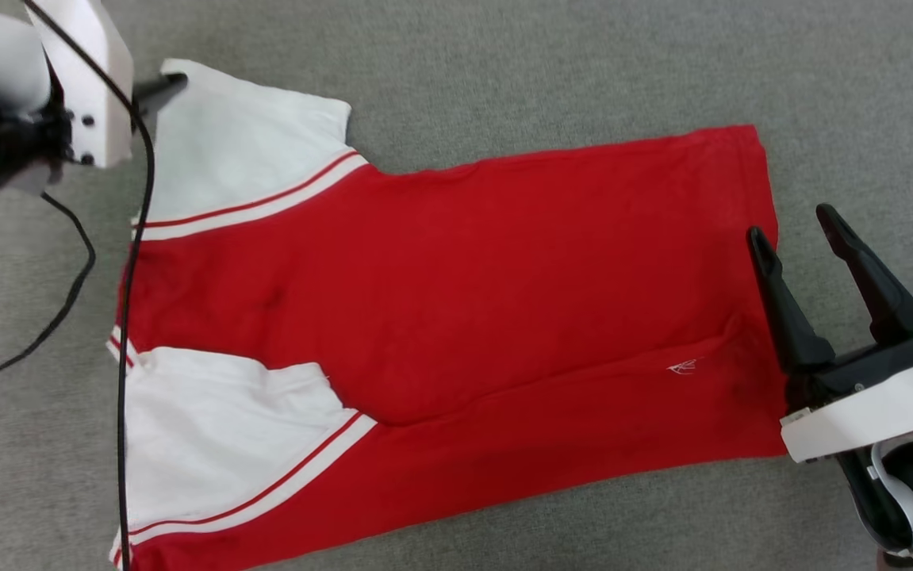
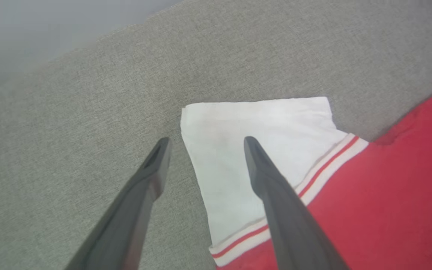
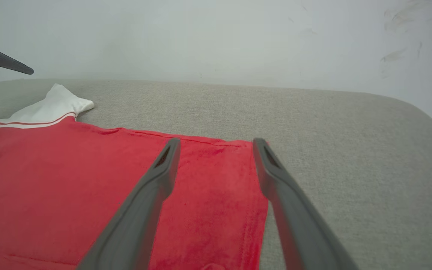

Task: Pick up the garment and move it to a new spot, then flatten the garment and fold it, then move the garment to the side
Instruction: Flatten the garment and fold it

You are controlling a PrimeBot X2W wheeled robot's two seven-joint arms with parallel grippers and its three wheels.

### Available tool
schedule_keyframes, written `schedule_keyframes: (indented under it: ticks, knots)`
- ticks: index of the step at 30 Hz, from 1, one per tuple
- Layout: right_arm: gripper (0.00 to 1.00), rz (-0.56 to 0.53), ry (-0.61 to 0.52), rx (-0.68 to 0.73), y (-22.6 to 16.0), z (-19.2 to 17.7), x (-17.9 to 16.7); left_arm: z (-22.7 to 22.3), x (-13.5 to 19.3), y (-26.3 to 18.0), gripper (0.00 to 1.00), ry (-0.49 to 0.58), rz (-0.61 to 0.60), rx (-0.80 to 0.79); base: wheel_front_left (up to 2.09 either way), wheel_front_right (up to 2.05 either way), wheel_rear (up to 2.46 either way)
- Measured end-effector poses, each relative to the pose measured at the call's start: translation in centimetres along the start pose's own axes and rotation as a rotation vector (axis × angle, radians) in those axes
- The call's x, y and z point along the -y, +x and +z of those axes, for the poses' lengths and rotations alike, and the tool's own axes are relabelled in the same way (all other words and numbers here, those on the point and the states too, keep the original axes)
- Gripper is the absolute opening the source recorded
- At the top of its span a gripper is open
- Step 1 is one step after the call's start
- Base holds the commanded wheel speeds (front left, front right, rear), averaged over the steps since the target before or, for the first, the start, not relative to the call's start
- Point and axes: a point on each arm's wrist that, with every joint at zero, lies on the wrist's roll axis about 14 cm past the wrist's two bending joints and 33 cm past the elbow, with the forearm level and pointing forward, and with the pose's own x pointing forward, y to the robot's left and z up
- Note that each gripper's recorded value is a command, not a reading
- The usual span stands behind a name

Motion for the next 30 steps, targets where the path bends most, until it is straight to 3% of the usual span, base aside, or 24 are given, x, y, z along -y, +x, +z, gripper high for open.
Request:
schedule_keyframes:
  ticks: [13, 14, 15, 21, 30]
  knots:
    - [1.0, -0.023, -0.006, -0.076, 1.7, -3.6, 1.1, -4.3, -1.1, 7.1, 1.0, 0.004, -0.005, -0.221, 0.0, 0.0, 0.0]
    - [1.0, -0.024, -0.005, -0.078, 1.8, -3.7, 1.1, -4.4, -1.1, 7.2, 0.29, 0.006, -0.007, -0.228, 0.0, 0.0, 0.0]
    - [1.0, -0.024, -0.005, -0.076, 1.9, -3.7, 1.1, -4.5, -1.0, 7.2, 0.0, 0.004, -0.013, -0.231, 0.0, 0.0, 0.0]
    - [1.0, -0.024, -0.005, -0.042, 2.3, -2.6, 1.3, -4.4, -0.6, 6.7, 0.0, 0.027, -0.017, -0.203, 0.0, 0.0, 0.0]
    - [1.0, 0.002, -0.123, -0.009, 4.3, 3.2, 3.4, -1.4, 0.9, 3.3, 0.0, 0.075, -0.032, -0.01, 0.0, 0.0, 0.0]
